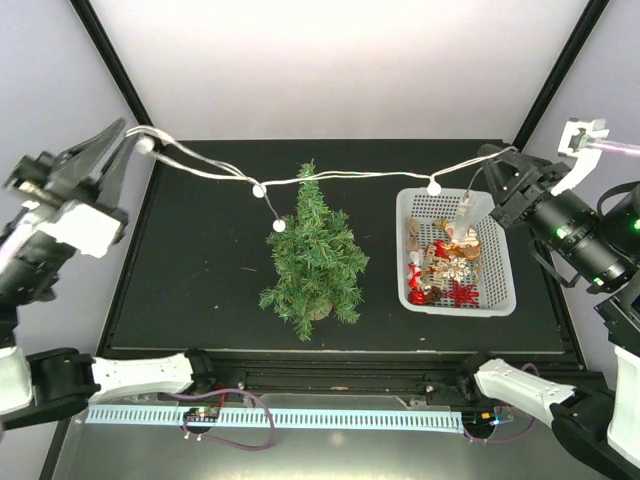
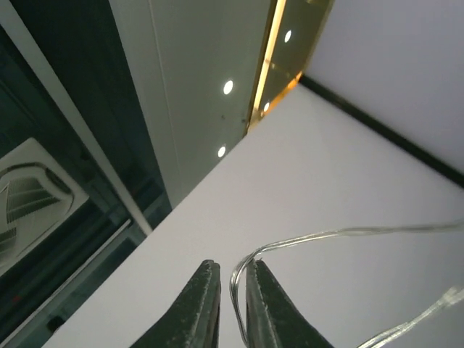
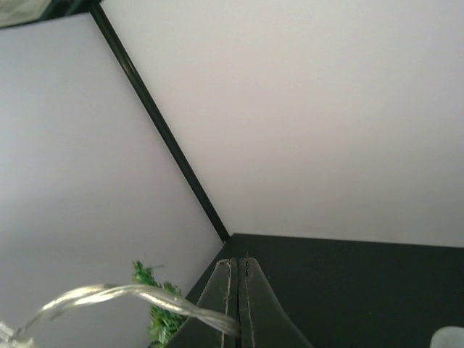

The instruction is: Decorate the small christmas tree

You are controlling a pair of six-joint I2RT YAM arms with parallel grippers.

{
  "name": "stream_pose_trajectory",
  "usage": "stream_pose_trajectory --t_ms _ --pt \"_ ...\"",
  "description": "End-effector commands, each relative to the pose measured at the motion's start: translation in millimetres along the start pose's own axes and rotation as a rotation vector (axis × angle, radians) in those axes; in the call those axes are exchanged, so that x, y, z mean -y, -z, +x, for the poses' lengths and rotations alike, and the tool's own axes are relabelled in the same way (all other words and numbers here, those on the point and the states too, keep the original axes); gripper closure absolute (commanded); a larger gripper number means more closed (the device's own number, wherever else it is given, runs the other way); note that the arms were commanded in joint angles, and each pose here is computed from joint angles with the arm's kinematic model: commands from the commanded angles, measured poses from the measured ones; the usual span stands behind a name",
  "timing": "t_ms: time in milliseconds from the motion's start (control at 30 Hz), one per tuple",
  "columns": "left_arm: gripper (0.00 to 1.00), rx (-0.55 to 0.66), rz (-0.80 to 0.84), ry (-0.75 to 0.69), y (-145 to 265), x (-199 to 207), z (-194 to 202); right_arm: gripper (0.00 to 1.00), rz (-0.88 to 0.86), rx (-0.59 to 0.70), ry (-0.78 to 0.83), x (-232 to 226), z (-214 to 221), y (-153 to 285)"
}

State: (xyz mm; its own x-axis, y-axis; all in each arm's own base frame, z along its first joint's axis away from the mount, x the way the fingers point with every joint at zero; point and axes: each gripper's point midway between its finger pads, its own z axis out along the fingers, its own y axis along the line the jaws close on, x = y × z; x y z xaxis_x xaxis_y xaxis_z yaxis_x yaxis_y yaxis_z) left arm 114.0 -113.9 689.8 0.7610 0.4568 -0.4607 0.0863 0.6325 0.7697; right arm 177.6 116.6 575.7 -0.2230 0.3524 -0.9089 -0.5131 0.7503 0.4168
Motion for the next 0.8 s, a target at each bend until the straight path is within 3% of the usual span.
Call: stream_pose_trajectory --t_ms 0,167,300,467,533,633,767 --pt "0.85 0.155 0.162 0.080 30 29 -19 0.99 0.001 0.052 -0.036 -6 -21 0" --pt "0.79 0.384 0.345 -0.118 82 103 -24 0.99 -0.043 0.089 -0.089 -17 -39 -8" --pt "0.76 0.524 0.373 -0.236 115 143 -21 0.99 -0.101 0.116 -0.151 -27 -47 -13" --pt "0.39 0.676 0.319 -0.292 131 166 -28 0.99 -0.165 0.100 -0.206 -35 -42 -22" --pt "0.30 0.710 0.304 -0.324 134 175 -27 0.99 -0.180 0.100 -0.212 -38 -43 -21" --pt "0.25 0.717 0.304 -0.311 134 180 -27 0.99 -0.183 0.111 -0.210 -39 -46 -14" --pt "0.22 0.651 0.291 -0.142 114 163 -30 0.99 -0.156 0.116 -0.195 -36 -47 -2"
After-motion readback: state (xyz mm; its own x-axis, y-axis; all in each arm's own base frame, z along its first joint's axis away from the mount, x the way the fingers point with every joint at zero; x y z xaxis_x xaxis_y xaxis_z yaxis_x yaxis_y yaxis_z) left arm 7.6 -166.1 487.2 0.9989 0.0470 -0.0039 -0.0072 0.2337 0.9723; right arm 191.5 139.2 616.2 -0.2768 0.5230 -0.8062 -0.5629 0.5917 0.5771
